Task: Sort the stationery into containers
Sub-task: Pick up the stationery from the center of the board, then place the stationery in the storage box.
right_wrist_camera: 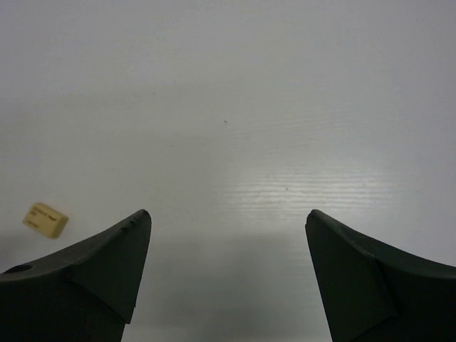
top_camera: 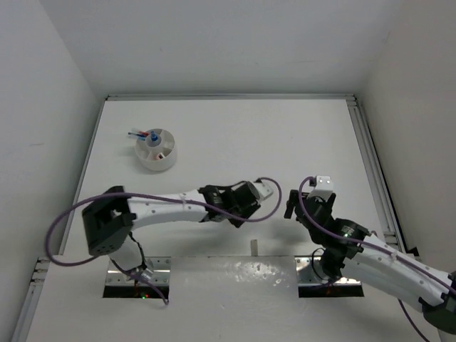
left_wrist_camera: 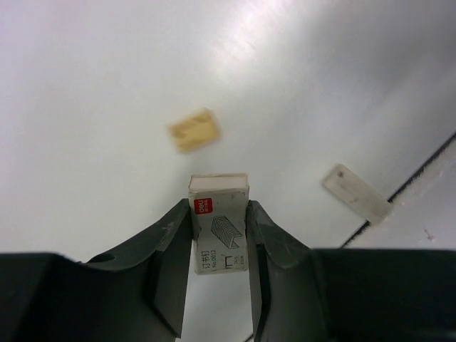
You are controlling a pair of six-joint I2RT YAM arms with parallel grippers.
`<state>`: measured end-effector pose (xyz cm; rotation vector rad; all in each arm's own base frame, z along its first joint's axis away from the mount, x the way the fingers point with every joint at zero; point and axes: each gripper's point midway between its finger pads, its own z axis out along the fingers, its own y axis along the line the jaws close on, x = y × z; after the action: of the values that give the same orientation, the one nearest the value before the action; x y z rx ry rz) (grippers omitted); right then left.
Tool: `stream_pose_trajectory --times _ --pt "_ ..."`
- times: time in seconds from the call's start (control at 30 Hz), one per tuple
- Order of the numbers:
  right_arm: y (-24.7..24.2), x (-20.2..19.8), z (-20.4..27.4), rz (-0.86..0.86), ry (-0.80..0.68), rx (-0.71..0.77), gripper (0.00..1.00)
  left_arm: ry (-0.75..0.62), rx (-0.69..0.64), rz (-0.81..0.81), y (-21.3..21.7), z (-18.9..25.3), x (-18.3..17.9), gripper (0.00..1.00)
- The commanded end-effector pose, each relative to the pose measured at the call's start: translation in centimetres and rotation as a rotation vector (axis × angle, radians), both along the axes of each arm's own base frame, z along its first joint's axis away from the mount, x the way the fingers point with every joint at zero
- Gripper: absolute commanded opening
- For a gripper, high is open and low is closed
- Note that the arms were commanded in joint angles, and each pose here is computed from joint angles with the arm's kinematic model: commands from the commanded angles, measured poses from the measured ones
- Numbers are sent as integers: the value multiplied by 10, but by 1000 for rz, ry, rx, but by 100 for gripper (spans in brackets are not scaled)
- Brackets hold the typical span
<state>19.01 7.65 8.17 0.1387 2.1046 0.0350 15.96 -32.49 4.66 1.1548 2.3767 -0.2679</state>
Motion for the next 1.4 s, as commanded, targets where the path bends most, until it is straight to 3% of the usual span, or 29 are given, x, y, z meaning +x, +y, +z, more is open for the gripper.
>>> stream_pose_trajectory --times 0.0,0.07,0.13,0.23,0.37,0.57,0.67,0.8,1.03,1.1,1.37 --pt "31 23 47 112 -139 36 87 -256 -161 50 18 92 57 0" --pt "45 35 69 162 -212 50 89 -328 -185 161 51 108 84 0" --pt "60 48 91 203 -281 85 90 -482 -269 251 80 153 108 0" --pt "83 67 110 300 -296 71 91 -659 -340 449 140 192 144 0" --pt "124 94 110 502 -221 90 92 -808 -390 507 176 221 172 0" --pt "156 128 134 652 -225 185 89 -802 -502 444 206 218 209 0" --pt "154 141 145 636 -240 189 89 -750 -509 460 233 205 229 0" --pt "150 152 140 612 -229 171 89 -731 -563 323 238 193 240 0" --pt "146 161 132 576 -200 166 89 -723 -534 116 230 170 251 0" --pt "148 165 134 575 -191 164 89 -794 -483 53 232 169 252 0" --pt "151 172 137 579 -165 150 89 -914 -399 43 254 159 260 0"
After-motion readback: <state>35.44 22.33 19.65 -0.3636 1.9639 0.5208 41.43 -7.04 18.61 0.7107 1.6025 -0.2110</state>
